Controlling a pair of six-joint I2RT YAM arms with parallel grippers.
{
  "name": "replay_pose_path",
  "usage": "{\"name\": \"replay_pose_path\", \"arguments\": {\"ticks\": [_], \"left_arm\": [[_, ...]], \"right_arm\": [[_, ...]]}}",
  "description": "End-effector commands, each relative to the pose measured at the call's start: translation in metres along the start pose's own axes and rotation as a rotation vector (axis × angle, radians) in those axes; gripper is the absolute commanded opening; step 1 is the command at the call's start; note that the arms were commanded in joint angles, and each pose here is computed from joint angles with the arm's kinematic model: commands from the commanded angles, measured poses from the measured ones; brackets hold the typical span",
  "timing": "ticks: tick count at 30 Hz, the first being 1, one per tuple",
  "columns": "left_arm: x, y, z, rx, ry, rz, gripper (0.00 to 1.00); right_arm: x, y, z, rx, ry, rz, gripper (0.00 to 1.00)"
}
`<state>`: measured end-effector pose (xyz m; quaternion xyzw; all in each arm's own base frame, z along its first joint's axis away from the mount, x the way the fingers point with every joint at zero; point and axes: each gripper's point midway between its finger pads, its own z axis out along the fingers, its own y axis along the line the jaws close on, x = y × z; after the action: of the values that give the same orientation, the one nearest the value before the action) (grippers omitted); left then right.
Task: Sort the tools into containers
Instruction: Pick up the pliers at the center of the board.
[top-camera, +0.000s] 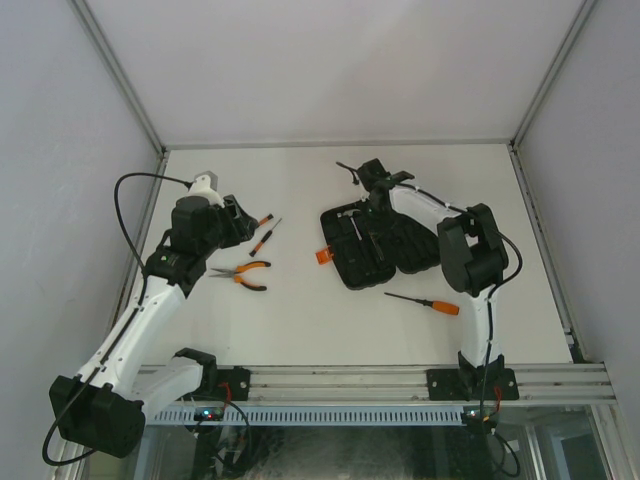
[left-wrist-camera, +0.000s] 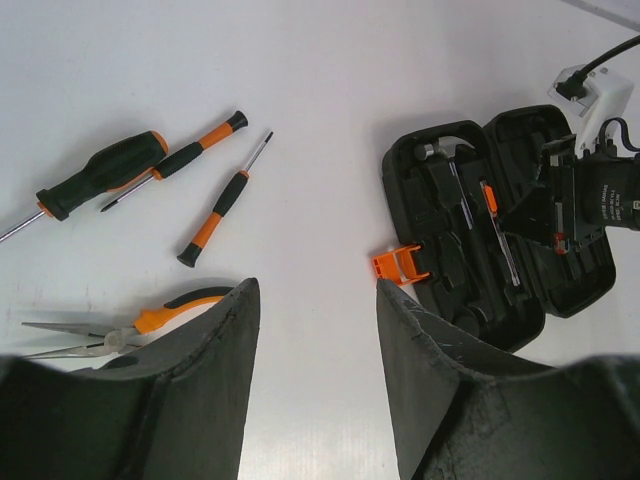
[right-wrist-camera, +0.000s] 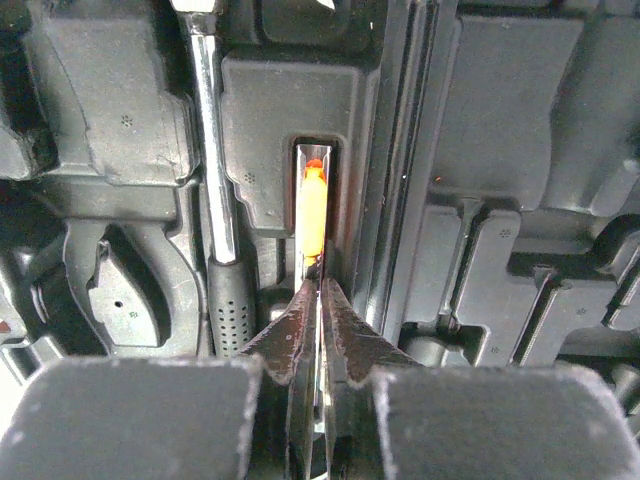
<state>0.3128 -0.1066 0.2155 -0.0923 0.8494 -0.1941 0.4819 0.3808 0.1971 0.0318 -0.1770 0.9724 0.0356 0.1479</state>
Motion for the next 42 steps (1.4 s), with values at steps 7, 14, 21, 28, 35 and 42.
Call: {"name": "replay_pose_path", "arguments": {"ticks": [7, 14, 21, 28, 35, 42], "left_arm": [[0.001, -0.001, 0.003, 0.022, -0.009, -0.012, 0.54], [0.002, -0.001, 0.003, 0.023, -0.007, -0.014, 0.54], [0.002, -0.001, 0.004, 0.022, -0.008, -0.015, 0.54], [0.002, -0.002, 0.003, 0.027, -0.010, -0.015, 0.54], [0.002, -0.002, 0.004, 0.030, -0.004, -0.016, 0.54], [0.002, -0.001, 0.003, 0.025, -0.009, -0.015, 0.54]], "right_arm": [[0.057, 0.011, 0.042, -0.114, 0.234, 0.008, 0.00], [0.062, 0.016, 0.044, -0.158, 0.258, 0.013, 0.00], [0.067, 0.016, 0.053, -0.095, 0.293, -0.013, 0.00], [0.070, 0.019, 0.050, -0.080, 0.297, -0.026, 0.00], [0.036, 0.035, 0.016, -0.184, 0.133, -0.018, 0.00], [-0.006, 0.018, -0.020, -0.128, -0.035, 0.024, 0.04]]}}
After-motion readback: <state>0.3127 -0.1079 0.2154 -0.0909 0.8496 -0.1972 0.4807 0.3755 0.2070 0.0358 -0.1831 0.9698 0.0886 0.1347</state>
